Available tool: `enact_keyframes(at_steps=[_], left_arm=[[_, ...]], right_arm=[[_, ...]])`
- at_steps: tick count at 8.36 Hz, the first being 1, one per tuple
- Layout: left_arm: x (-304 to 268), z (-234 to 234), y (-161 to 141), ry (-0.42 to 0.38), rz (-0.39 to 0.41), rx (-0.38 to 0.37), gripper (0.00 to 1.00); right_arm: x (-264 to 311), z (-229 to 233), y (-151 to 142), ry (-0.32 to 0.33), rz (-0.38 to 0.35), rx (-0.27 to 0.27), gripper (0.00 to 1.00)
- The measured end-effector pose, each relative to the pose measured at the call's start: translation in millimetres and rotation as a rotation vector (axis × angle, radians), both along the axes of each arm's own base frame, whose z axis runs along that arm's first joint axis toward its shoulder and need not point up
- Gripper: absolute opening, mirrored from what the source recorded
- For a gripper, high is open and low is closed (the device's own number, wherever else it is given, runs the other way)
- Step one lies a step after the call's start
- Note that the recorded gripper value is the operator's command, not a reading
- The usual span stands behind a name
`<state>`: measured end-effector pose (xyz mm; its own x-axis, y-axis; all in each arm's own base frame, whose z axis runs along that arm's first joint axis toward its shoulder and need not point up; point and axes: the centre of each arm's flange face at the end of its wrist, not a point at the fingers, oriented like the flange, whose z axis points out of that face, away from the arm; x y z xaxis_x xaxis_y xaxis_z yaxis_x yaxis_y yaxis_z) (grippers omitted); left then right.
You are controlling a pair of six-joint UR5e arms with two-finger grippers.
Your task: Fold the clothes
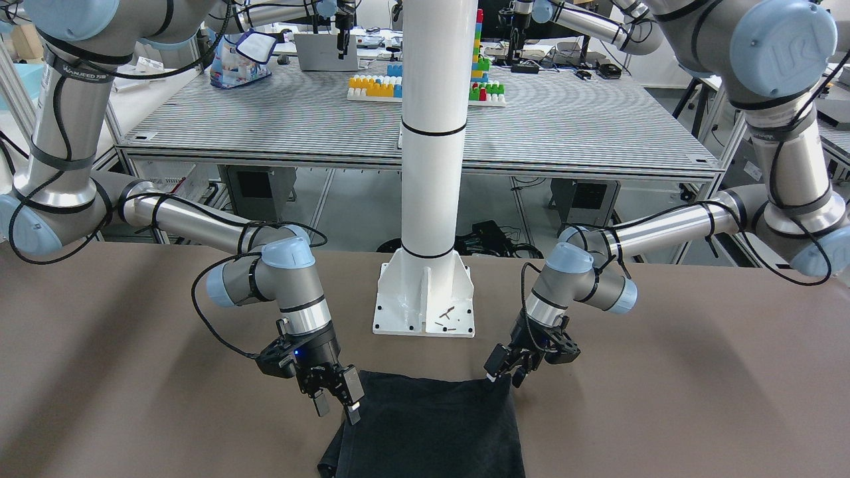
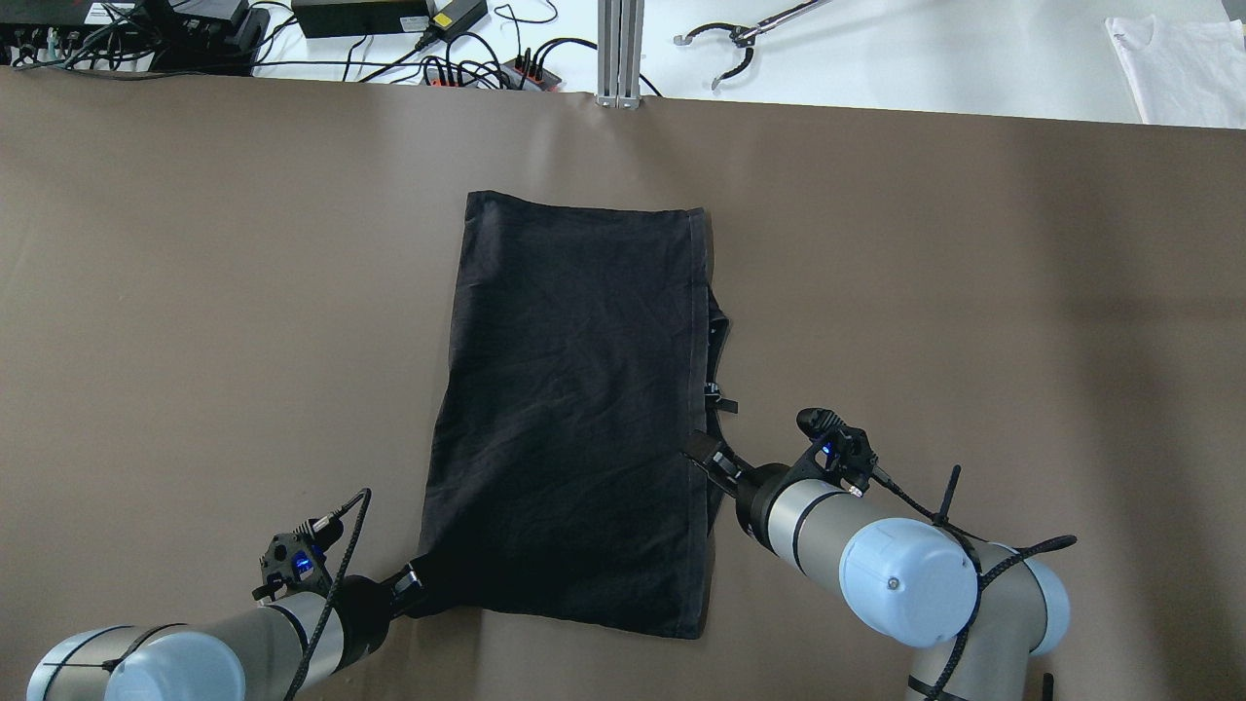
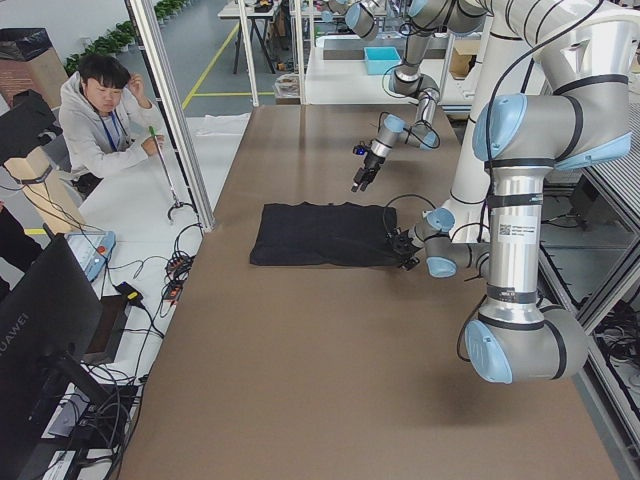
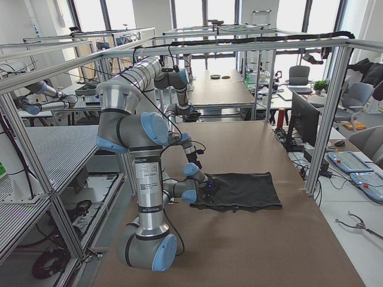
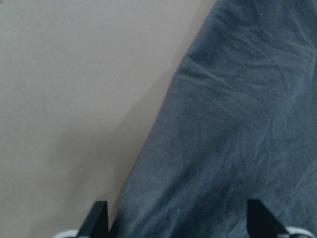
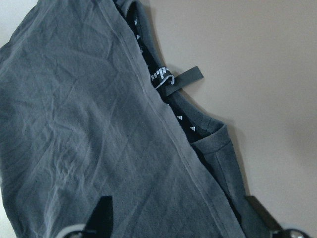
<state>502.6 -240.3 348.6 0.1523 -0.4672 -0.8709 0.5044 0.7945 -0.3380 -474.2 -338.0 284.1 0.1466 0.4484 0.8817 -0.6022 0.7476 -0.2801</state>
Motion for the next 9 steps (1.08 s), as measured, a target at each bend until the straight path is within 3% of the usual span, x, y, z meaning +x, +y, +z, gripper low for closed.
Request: enact_keyframes(at_steps=[1, 3, 4, 5, 9], left_arm=[[1.9, 3.0, 0.9, -0.005, -0.001, -0.002, 0.95], [3.4, 5.5, 1.0, -0.01, -0.004, -0.001, 0.34], [3.8, 5.6, 1.3, -0.011, -0.003, 0.0, 0.08], [3.9, 5.5, 1.4, -0.012, -0.002, 0.003, 0.0], [4.6, 3.6, 2.3, -0.013, 0.003, 0.011, 0.0]], right_arm=[[0.5, -0.6, 0.1, -0.002, 0.002, 0.0, 0.93], [0.9, -0.9, 0.1, -0.002, 0.004, 0.001, 0.93], [0.9, -1.0, 0.1, -0.002, 0.005, 0.001, 0.93], [1.0, -0.6, 0.1, -0.002, 0.005, 0.001, 0.93], [-5.4, 0.6, 8.0, -0.003, 0.02, -0.001, 0.91]])
